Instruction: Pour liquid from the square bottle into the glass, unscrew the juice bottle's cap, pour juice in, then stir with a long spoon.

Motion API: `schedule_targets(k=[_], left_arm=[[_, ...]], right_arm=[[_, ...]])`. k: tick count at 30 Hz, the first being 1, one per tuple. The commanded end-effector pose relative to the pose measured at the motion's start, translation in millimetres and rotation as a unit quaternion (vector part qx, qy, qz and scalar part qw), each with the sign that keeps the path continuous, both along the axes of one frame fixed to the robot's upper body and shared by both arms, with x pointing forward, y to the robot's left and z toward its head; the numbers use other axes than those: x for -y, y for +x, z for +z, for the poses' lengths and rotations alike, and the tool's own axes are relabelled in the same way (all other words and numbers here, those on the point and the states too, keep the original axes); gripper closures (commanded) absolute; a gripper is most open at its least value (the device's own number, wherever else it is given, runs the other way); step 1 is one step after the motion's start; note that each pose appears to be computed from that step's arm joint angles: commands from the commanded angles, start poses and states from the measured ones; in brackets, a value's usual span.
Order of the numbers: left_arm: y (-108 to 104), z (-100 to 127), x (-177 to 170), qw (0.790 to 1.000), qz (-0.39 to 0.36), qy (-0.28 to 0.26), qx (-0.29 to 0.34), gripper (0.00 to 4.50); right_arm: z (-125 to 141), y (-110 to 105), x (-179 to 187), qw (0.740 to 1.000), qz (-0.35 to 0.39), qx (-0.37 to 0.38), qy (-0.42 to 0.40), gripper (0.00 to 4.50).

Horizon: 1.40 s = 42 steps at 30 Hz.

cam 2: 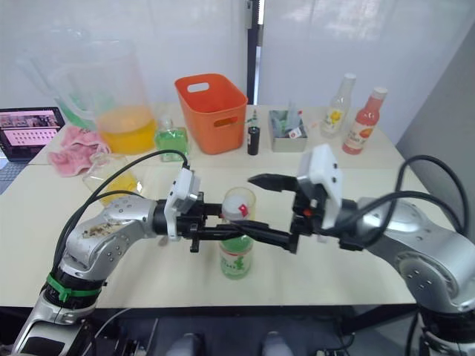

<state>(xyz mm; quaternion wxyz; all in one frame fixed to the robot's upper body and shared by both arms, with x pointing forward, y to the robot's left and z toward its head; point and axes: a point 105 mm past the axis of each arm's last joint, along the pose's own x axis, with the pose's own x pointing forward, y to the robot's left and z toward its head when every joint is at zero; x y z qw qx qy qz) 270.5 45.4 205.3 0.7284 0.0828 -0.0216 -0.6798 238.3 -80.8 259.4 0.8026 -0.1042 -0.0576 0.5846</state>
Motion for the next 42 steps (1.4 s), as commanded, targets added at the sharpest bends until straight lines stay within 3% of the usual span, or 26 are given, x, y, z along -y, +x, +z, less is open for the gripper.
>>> schedule_targets(k=[1,5,14,20,26,37,42], left_arm=[[1,6,-3,1.0,0.014,-0.006,0.022,3.09],[1,5,-4,1.0,0.016,-0.006,0.022,3.09],[-1,5,-3,1.0,0.018,-0.006,0.023,3.09],[-4,5,-6,0.999,0.021,-0.002,0.026,3.09],[-9,6,-11,0.999,0.022,0.002,0.027,3.09],[-14,5,-15,0.999,0.04,0.002,0.026,3.09],[-16,5,-14,0.999,0.041,0.003,0.024,3.09]], right_arm=[[1,5,-3,1.0,-0.017,0.013,-0.007,0.0],[-1,7,-6,1.0,-0.019,0.009,-0.01,0.0],[-7,7,-10,1.0,-0.009,-0.02,-0.008,2.82],[-12,2,-11,0.999,0.027,-0.037,-0.023,2.83],[-15,1,-11,0.991,0.114,-0.038,-0.054,2.83],[-9,29,-29,0.929,0.348,0.042,-0.122,2.83],[-5,29,-36,0.915,0.378,0.042,-0.137,2.83]])
